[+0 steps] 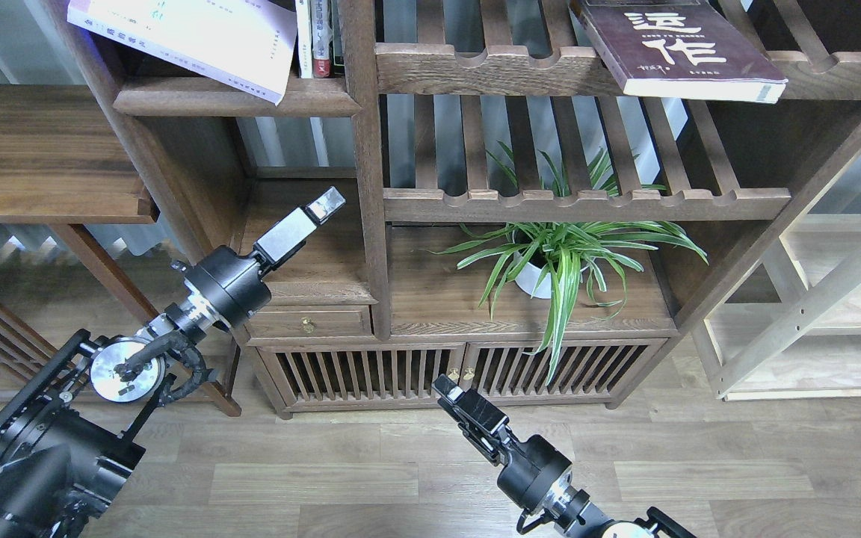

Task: Organize books on shelf
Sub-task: 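Withdraw the left gripper down from the upper shelf, then raise the right gripper to the maroon book on the upper shelf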

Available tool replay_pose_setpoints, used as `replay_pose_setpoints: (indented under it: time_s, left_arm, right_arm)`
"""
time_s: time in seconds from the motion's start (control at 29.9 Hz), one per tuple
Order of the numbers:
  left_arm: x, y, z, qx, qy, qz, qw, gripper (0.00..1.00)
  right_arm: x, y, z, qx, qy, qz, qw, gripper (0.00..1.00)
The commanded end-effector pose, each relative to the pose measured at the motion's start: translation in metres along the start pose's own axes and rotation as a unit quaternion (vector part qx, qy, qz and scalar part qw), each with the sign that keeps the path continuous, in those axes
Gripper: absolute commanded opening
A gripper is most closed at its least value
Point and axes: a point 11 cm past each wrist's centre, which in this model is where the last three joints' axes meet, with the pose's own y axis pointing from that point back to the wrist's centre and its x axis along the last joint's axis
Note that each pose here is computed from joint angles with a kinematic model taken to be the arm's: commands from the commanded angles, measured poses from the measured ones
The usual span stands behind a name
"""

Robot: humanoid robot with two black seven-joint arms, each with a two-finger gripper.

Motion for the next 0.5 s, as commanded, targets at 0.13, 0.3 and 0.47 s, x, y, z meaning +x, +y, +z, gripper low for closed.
replay_pose_setpoints:
  time_s: [0.13, 0.3, 0.47]
  left_arm:
    - [0.011, 0.005, -0.01, 0.01, 0.011, 0.016, 1.0, 0.98]
    - [0.012, 0.003, -0.026, 0.038, 0.006, 0.018, 0.999, 0.98]
    - [0.01, 0.001, -0.036, 0.054, 0.006, 0.015, 0.998, 0.98]
  right_arm:
    - [0.001, 0.001, -0.001, 0.001, 0.001, 0.002, 1.0, 0.61]
    - [0.004, 0.002, -0.008, 0.015, -0.001, 0.006, 1.0, 0.61]
    - [0.001, 0.002, -0.035, 0.056, 0.001, 0.002, 0.998, 0.61]
